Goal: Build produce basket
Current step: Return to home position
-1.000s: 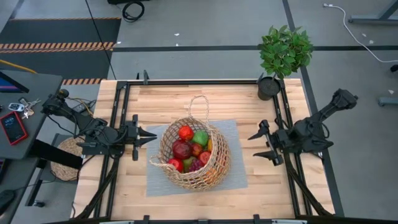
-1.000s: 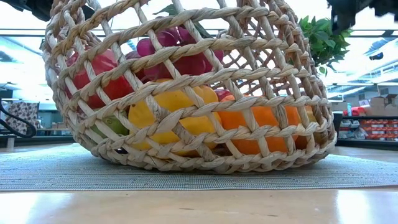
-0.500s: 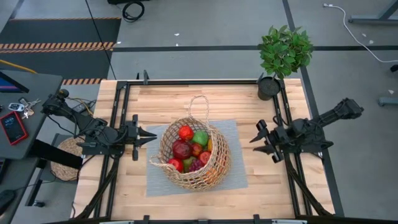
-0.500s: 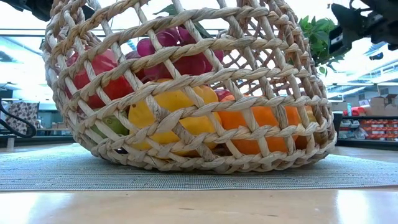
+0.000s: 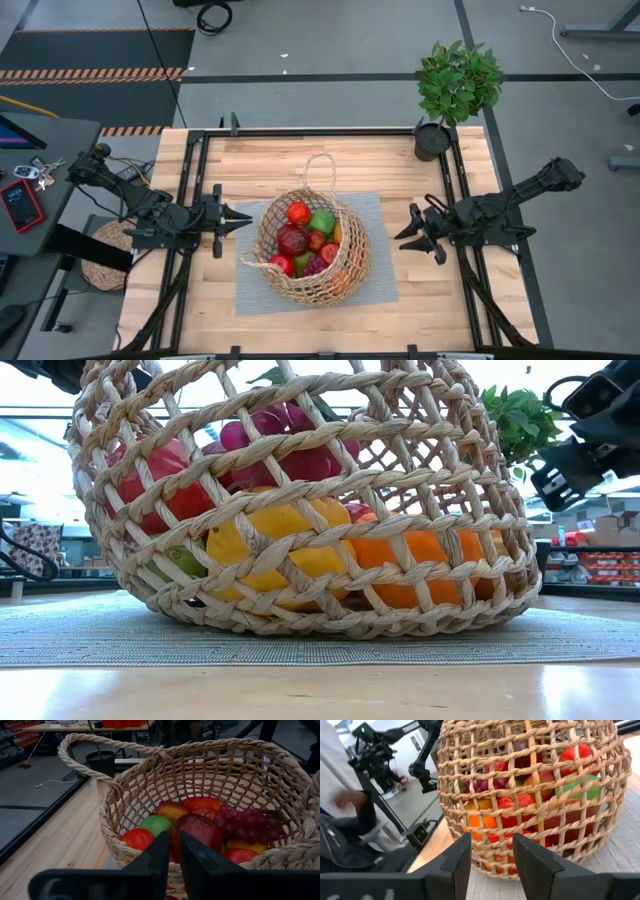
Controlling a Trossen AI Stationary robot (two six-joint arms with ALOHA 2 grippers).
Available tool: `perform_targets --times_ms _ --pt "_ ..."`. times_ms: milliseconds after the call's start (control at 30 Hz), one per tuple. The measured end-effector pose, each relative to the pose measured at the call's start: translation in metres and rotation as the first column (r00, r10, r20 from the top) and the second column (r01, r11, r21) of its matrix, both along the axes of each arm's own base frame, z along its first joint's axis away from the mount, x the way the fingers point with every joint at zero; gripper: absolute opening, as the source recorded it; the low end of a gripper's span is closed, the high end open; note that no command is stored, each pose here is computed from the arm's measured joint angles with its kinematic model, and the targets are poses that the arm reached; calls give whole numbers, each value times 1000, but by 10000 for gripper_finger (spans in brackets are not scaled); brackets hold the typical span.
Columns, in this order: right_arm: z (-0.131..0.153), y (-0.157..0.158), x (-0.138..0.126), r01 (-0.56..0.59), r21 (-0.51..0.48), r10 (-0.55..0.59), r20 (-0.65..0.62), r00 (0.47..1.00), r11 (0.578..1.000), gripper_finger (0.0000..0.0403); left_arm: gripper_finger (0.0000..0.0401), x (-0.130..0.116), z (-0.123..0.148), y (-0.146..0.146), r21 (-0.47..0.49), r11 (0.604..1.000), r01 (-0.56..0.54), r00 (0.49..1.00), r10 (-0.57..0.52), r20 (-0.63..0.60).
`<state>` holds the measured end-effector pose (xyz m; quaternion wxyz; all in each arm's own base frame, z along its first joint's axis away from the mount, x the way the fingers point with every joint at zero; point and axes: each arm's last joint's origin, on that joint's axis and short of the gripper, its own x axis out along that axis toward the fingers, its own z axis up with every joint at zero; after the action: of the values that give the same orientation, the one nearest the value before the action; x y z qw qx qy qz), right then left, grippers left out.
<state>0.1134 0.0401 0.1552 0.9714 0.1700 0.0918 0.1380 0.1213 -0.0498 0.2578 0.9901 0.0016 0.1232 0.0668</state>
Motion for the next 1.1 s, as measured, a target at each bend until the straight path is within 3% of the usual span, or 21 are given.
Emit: perform_targets --times_ms 533,833,1100 --pt "2 0 0 16 23 -17 17 1000 1000 149 48 0 -2 0 -5 1000 0 1000 0 10" --pt "2 0 0 16 23 -17 17 1000 1000 149 48 -26 -54 13 -67 998 21 993 -13 116" --pt "2 0 0 17 23 -17 17 1000 1000 149 48 -39 -79 22 -115 993 17 980 6 200"
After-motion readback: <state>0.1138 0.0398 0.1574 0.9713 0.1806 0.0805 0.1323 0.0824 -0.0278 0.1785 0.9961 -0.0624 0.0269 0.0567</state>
